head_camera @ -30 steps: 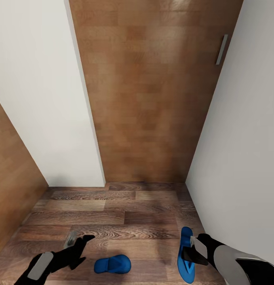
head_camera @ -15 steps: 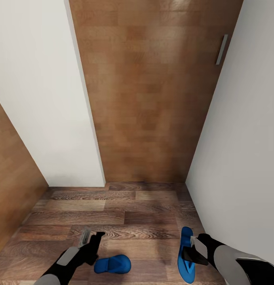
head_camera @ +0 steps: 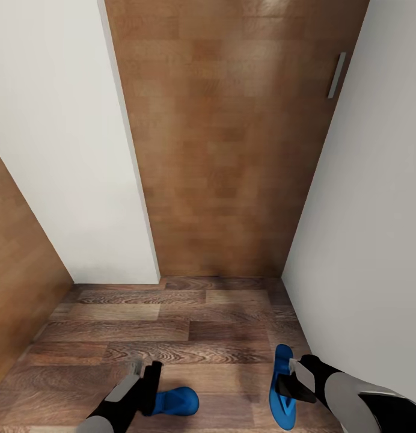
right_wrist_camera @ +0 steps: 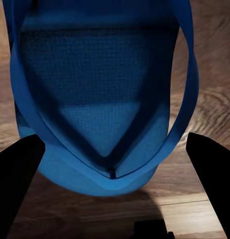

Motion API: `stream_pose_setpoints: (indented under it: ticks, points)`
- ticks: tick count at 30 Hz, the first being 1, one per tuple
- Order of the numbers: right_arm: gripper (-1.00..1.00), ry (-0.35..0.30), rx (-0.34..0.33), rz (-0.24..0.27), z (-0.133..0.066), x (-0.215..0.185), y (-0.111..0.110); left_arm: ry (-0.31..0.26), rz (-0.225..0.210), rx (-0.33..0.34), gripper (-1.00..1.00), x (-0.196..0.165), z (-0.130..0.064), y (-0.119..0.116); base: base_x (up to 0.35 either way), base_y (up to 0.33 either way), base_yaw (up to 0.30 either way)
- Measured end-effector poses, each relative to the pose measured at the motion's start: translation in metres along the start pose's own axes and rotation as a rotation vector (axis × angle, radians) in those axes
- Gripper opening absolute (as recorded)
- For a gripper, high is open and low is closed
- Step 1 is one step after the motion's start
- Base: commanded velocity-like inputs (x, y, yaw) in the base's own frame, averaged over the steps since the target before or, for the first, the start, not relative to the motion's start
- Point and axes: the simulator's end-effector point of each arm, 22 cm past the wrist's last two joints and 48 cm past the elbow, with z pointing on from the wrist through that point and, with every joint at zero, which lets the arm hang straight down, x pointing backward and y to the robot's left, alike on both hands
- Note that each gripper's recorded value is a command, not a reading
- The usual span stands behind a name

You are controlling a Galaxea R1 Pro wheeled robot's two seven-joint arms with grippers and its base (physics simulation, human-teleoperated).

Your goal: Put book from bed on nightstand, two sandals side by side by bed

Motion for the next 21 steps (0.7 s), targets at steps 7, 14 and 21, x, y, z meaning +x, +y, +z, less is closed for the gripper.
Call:
stream_pose_setpoints:
  ticks: [7, 14, 21]
  points:
    - [-1.0, 0.0, -0.008, 0.015, 0.0, 0.0, 0.002, 0.013, -0.046, -0.017, 1.0, 0.016, 0.0, 0.002, 0.0, 0.0, 0.0]
    - [-1.0, -0.001, -0.01, 0.018, 0.0, 0.0, 0.003, 0.012, -0.072, 0.006, 1.0, 0.021, -0.002, -0.011, 0.0, 0.0, 0.0]
    - [-1.0, -0.002, -0.01, 0.018, 0.0, 0.0, 0.003, 0.013, -0.078, 0.021, 1.0, 0.026, -0.004, -0.019, 0.0, 0.0, 0.0]
